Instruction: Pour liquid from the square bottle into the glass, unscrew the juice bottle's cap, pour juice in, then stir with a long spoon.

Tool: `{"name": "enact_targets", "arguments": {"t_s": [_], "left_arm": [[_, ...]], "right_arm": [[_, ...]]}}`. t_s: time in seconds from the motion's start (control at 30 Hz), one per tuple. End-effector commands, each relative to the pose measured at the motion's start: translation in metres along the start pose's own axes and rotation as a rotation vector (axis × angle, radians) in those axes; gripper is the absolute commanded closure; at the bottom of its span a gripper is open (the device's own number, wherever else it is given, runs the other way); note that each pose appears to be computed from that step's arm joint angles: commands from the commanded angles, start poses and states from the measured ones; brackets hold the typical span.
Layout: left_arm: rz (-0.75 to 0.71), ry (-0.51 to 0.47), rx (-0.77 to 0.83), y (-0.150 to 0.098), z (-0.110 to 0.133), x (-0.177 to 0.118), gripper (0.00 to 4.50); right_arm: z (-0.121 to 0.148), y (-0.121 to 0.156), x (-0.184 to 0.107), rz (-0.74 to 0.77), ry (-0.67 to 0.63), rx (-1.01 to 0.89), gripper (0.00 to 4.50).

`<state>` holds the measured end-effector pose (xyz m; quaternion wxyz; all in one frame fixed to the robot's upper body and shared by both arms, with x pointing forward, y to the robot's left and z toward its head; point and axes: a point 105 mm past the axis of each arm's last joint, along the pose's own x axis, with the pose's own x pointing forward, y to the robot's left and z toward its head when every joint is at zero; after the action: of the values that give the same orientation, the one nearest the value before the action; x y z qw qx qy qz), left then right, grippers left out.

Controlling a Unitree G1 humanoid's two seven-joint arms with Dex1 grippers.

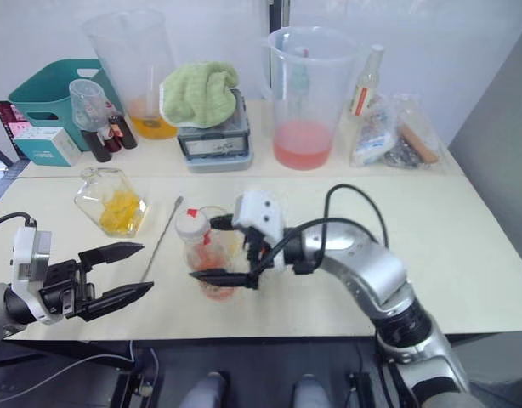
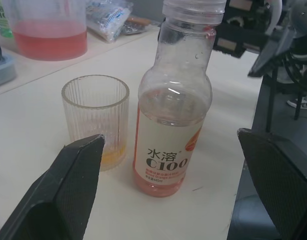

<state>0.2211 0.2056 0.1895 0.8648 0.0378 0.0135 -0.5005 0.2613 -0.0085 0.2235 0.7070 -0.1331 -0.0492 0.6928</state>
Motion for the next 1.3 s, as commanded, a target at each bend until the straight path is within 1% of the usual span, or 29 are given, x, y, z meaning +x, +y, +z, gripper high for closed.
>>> {"name": "enact_targets", "arguments": {"t_s": [0.03, 0.13, 0.27, 0.37, 0.53, 0.63, 0.7, 0.8, 0.87, 1.0, 1.17, 1.23, 1.3], "left_arm": [[-0.023, 0.002, 0.028, 0.001, 0.006, 0.002, 0.00], [-0.027, 0.000, 0.029, 0.001, 0.007, 0.004, 0.00], [-0.030, 0.010, 0.037, 0.000, 0.009, 0.002, 0.00], [-0.021, 0.019, 0.042, -0.001, 0.012, -0.002, 0.00], [-0.006, 0.027, 0.044, -0.003, 0.012, -0.006, 0.00], [0.000, 0.029, 0.044, -0.005, 0.013, -0.007, 0.00], [0.003, 0.029, 0.045, -0.005, 0.013, -0.008, 0.00], [0.007, 0.029, 0.046, -0.005, 0.013, -0.009, 0.00], [0.007, 0.031, 0.044, -0.005, 0.012, -0.010, 0.00], [0.004, 0.030, 0.041, -0.006, 0.010, -0.010, 0.00], [-0.003, 0.022, 0.042, -0.006, 0.009, -0.009, 0.00], [-0.003, 0.018, 0.042, -0.006, 0.008, -0.010, 0.00], [0.000, 0.014, 0.040, -0.004, 0.006, -0.011, 0.00]], "right_arm": [[0.009, -0.007, -0.003, 0.125, -0.072, -0.029, 0.01], [0.009, -0.013, 0.000, 0.231, -0.110, 0.002, 0.01], [0.010, -0.016, 0.009, 0.375, -0.138, 0.000, 0.01], [0.011, -0.021, 0.019, 0.415, -0.149, -0.017, 0.01], [0.007, -0.029, 0.033, 0.421, -0.143, -0.056, 0.01], [0.004, -0.031, 0.040, 0.419, -0.142, -0.077, 0.80], [0.004, -0.033, 0.042, 0.415, -0.146, -0.081, 1.46], [0.005, -0.034, 0.041, 0.413, -0.158, -0.078, 2.57], [0.006, -0.034, 0.039, 0.416, -0.163, -0.076, 2.94], [0.007, -0.032, 0.035, 0.414, -0.170, -0.073, 2.94], [0.023, -0.017, 0.018, 0.338, -0.202, -0.071, 2.94], [0.032, -0.008, 0.013, 0.251, -0.209, -0.043, 2.94], [0.041, 0.010, 0.008, 0.119, -0.215, 0.010, 2.94]]}}
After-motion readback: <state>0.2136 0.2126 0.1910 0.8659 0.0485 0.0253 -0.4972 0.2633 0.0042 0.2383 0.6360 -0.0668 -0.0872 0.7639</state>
